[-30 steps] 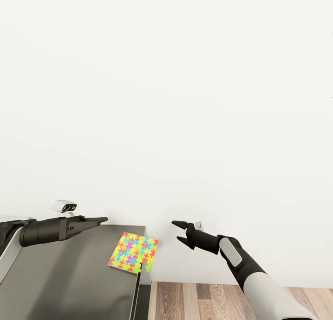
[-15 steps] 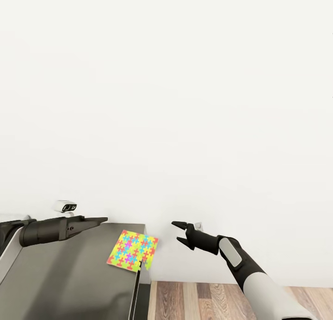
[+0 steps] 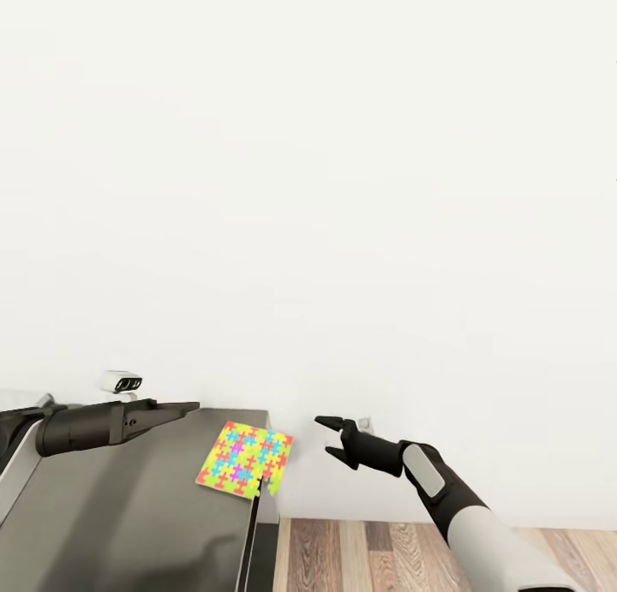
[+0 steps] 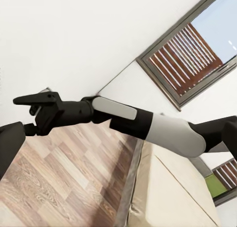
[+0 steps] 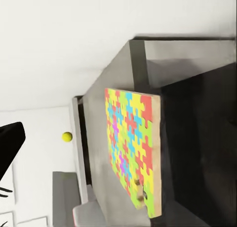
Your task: Put all the toys in the child's room - the three board games (two on the bed and one on the table), the two jigsaw puzzles on the table, and the tennis ball on the table - inside the toy box on the table in the child's room.
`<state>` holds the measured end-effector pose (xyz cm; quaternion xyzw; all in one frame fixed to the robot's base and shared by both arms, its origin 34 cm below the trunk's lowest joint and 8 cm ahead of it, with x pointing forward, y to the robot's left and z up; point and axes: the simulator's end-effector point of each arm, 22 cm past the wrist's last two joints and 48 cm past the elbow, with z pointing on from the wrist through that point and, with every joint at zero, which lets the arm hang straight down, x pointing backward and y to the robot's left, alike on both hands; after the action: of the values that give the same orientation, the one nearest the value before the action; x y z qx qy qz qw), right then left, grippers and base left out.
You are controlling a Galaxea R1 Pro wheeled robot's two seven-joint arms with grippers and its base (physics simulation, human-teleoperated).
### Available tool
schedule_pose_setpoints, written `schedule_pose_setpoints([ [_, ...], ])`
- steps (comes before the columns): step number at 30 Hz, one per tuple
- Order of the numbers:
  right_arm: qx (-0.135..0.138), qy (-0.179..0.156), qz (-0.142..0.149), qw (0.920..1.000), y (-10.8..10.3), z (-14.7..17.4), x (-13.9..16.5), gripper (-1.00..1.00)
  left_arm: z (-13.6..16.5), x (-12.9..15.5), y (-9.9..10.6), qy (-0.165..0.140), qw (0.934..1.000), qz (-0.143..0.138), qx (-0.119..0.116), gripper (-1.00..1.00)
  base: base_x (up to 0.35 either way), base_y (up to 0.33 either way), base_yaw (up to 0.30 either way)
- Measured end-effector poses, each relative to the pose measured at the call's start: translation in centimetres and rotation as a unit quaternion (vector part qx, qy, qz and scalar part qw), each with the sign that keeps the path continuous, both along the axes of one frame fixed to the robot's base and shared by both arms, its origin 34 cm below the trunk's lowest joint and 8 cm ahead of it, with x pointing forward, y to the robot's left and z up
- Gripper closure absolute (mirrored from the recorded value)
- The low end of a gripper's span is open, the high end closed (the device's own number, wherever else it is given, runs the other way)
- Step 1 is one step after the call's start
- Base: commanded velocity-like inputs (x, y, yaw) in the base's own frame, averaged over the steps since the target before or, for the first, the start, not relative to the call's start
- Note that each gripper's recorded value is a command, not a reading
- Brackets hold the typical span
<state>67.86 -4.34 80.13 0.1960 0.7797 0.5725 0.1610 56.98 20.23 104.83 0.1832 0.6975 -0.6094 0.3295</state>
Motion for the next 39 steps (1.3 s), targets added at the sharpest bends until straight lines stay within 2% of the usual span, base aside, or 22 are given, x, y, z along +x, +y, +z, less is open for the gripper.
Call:
schedule_pose_setpoints([
  [18, 0.007, 0.024, 0.012, 0.9996, 0.6, -3.5, -1.1, -1.00, -2.7, -0.1, -0.1, -0.001, 1.0000, -0.002, -0.002, -1.00, 0.000, 0.000, 0.000],
  [26, 0.010, 0.022, 0.013, 0.9996, 0.7, -3.4, -1.1, -1.00, -2.2, 0.3, -0.5, -0.008, 1.0000, -0.001, 0.000, -1.00, 0.000, 0.000, 0.000],
  [31, 0.010, 0.021, 0.013, 0.9996, 0.7, -3.3, -1.0, -1.00, -0.4, 1.5, -0.1, -0.033, 0.9994, 0.004, 0.004, -1.00, 0.000, 0.000, 0.000],
  [39, 0.011, 0.021, 0.013, 0.9996, 0.7, -3.3, -1.0, -1.00, 0.0, 1.7, -0.1, -0.039, 0.9992, 0.004, 0.005, -1.00, 0.000, 0.094, 0.000],
])
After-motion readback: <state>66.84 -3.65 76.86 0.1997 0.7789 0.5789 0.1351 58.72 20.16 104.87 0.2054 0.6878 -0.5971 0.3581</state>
